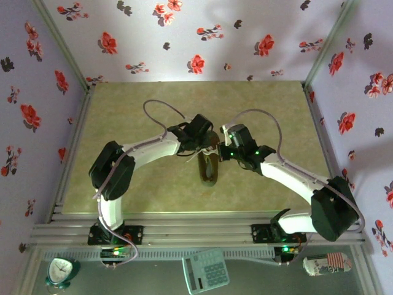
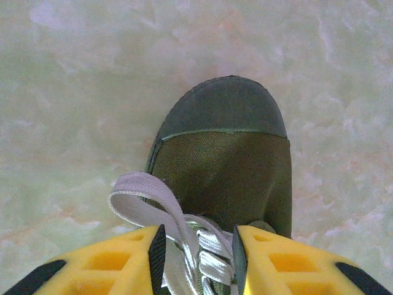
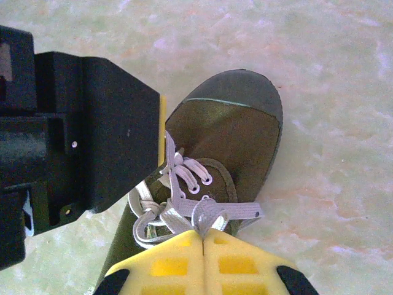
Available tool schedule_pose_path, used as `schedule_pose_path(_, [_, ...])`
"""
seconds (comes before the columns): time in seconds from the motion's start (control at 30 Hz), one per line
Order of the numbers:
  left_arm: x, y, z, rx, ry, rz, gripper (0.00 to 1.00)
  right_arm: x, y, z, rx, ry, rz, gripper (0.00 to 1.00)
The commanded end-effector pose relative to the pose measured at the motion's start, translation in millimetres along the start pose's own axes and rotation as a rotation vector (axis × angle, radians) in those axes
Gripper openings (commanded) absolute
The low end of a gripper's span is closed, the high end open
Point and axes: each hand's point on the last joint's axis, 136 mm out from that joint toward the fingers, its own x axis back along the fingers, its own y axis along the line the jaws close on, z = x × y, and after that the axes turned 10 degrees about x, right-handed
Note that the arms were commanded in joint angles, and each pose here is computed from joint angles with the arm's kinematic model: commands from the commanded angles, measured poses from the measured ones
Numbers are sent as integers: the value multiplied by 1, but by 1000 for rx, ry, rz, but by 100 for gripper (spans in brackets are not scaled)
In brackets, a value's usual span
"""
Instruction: Tie the shoes
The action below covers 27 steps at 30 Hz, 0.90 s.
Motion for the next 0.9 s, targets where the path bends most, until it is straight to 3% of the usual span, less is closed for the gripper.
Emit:
schedule_pose_path(0.0, [-6, 4, -8, 19, -22, -34, 37, 1, 3, -2, 26, -21, -12, 0])
schedule_pose_path(0.5, [-15, 10, -10, 14, -19, -63, 37, 3, 5, -3, 22, -21, -19, 0])
schedule_pose_path(0.87, [-22, 12, -9, 9, -13, -79, 30, 4, 5, -1, 20, -17, -19, 0])
